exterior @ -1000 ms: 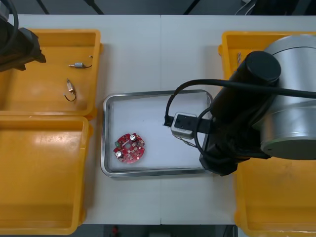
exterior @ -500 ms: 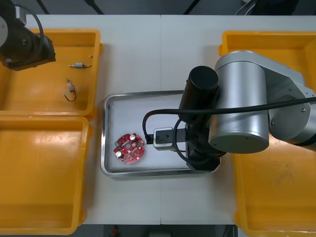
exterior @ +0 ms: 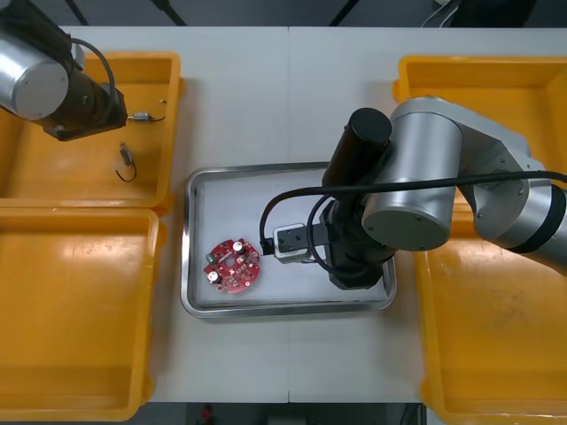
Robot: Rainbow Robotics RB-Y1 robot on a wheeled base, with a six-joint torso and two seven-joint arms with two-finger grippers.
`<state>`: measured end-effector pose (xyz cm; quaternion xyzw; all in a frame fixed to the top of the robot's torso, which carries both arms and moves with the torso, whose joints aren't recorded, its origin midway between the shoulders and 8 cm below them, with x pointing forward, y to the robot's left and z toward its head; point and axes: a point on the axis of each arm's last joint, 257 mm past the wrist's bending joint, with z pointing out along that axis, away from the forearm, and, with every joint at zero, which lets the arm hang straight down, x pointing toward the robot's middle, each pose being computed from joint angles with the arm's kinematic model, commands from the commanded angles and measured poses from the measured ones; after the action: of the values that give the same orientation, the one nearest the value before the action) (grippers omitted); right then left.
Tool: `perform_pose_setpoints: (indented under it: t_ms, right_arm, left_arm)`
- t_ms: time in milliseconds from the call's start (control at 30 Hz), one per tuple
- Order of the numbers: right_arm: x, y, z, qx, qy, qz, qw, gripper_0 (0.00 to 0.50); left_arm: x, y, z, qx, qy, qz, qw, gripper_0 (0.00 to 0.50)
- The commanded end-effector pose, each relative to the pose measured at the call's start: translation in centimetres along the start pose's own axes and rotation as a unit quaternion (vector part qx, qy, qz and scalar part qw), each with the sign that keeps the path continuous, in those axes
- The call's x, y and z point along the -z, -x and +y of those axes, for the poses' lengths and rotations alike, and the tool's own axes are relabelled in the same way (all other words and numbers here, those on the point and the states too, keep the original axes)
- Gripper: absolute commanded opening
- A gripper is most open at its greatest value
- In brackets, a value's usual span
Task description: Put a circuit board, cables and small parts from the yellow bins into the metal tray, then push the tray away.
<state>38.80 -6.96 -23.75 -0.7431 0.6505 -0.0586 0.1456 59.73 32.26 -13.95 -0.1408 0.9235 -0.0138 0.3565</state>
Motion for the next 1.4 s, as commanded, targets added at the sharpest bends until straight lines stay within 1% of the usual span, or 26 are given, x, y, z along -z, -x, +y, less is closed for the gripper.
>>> perform_pose_setpoints:
  t_ms: [33,67,167,200,233,267,300,333,367,400,433,467,500,567,600,700,800,867,933,1100,1200,1267,1300,1333,1400]
  right_arm:
    - [-2.3,0.1,1.6,0.009,0.017,-0.002,1.000,0.022]
    - [-2.6,0.0,1.7,0.010,0.017,0.002,1.000,0.038]
    - [-3.9,-0.6,1.9,0.007,0.017,0.013,1.000,0.052]
    - [-4.1,-0.6,1.9,0.005,0.017,0.011,1.000,0.057]
    - [-4.4,-0.6,2.0,0.001,0.020,0.008,1.000,0.076]
    - [-4.6,-0.5,2.1,-0.001,0.021,0.004,1.000,0.130]
    - [-4.7,-0.5,2.1,-0.002,0.020,0.004,1.000,0.153]
    - [-4.8,-0.4,2.2,-0.002,0.019,0.003,1.000,0.153]
    - [-4.7,-0.4,2.1,-0.003,0.018,0.002,1.000,0.276]
    - [-4.7,-0.4,2.1,-0.003,0.018,0.002,1.000,0.276]
    - [-4.8,-0.3,2.3,-0.003,0.020,0.002,1.000,0.384]
    - [-4.8,-0.3,2.3,-0.005,0.020,0.002,1.000,0.463]
    - [-4.8,-0.4,2.3,-0.007,0.020,0.002,1.000,0.500]
    - [-4.6,-0.7,2.1,-0.003,0.008,0.006,1.000,0.500]
    - [-4.6,-0.7,2.1,-0.003,0.008,0.006,1.000,0.500]
    - [-3.7,-0.8,1.5,-0.001,-0.010,0.007,1.000,0.500]
    - [-2.4,-1.0,1.1,-0.007,-0.014,0.009,1.000,0.500]
    - [-1.7,-1.0,1.1,-0.017,-0.012,0.007,1.000,0.500]
    - [0.1,-1.0,0.8,-0.047,-0.013,0.002,0.999,0.500]
    - [3.2,-1.8,-0.3,-0.112,-0.030,0.004,0.993,0.500]
    - [5.1,-2.6,-1.1,-0.177,-0.042,0.002,0.983,0.500]
    - [6.5,-3.2,-1.8,-0.232,-0.057,-0.003,0.971,0.500]
    - [6.8,-3.3,-2.0,-0.243,-0.060,-0.005,0.968,0.500]
    - [7.5,-3.7,-2.3,-0.272,-0.065,-0.008,0.960,0.500]
    - [8.9,-4.9,-2.9,-0.338,-0.071,-0.011,0.938,0.500]
  left_arm:
    - [-0.1,0.8,-2.2,-0.065,-0.006,-0.020,0.9977,0.500]
    - [-0.3,0.7,-2.2,-0.065,-0.006,-0.018,0.9977,0.500]
    - [-0.9,0.4,-2.4,-0.064,-0.008,-0.015,0.9978,0.500]
    - [-1.0,0.4,-2.4,-0.064,-0.009,-0.016,0.9978,0.500]
    - [-1.3,0.2,-2.3,-0.064,-0.007,-0.014,0.9979,0.500]
    - [-1.7,0.0,-2.3,-0.064,-0.008,-0.013,0.9978,0.500]
    - [-1.8,0.0,-2.3,-0.065,-0.008,-0.013,0.9978,0.500]
    - [-2.2,-0.3,-2.4,-0.067,-0.009,-0.012,0.9976,0.500]
    - [-2.5,-0.3,-2.2,-0.067,-0.009,-0.013,0.9976,0.500]
    - [-2.5,-0.3,-2.2,-0.067,-0.009,-0.013,0.9976,0.500]
    - [-2.9,-0.5,-2.4,-0.068,-0.011,-0.012,0.9976,0.500]
    - [-3.0,-0.7,-2.3,-0.068,-0.009,-0.010,0.9976,0.500]
    - [-3.1,-0.7,-2.3,-0.069,-0.010,-0.010,0.9975,0.500]
    - [-3.3,-1.1,-2.1,-0.069,-0.007,-0.007,0.9976,0.500]
    - [-3.3,-1.1,-2.1,-0.069,-0.007,-0.007,0.9976,0.500]
    - [-3.5,-1.9,-2.0,-0.062,-0.010,0.010,0.9980,0.500]
    - [-3.6,-2.4,-2.3,-0.056,-0.018,0.021,0.9981,0.500]
    - [-3.5,-2.5,-2.4,-0.055,-0.021,0.023,0.9980,0.500]
    - [-3.6,-2.7,-2.5,-0.055,-0.022,0.026,0.9979,0.500]
    - [-3.5,-2.9,-2.6,-0.053,-0.025,0.031,0.9978,0.500]
    - [-3.6,-3.1,-2.5,-0.052,-0.026,0.034,0.9977,0.500]
    - [-3.7,-3.4,-2.4,-0.052,-0.026,0.040,0.9975,0.500]
    - [-3.8,-3.5,-2.4,-0.052,-0.026,0.041,0.9975,0.500]
    - [-3.8,-3.6,-2.4,-0.052,-0.026,0.042,0.9974,0.500]
    - [-3.9,-3.8,-2.3,-0.052,-0.025,0.045,0.9973,0.500]
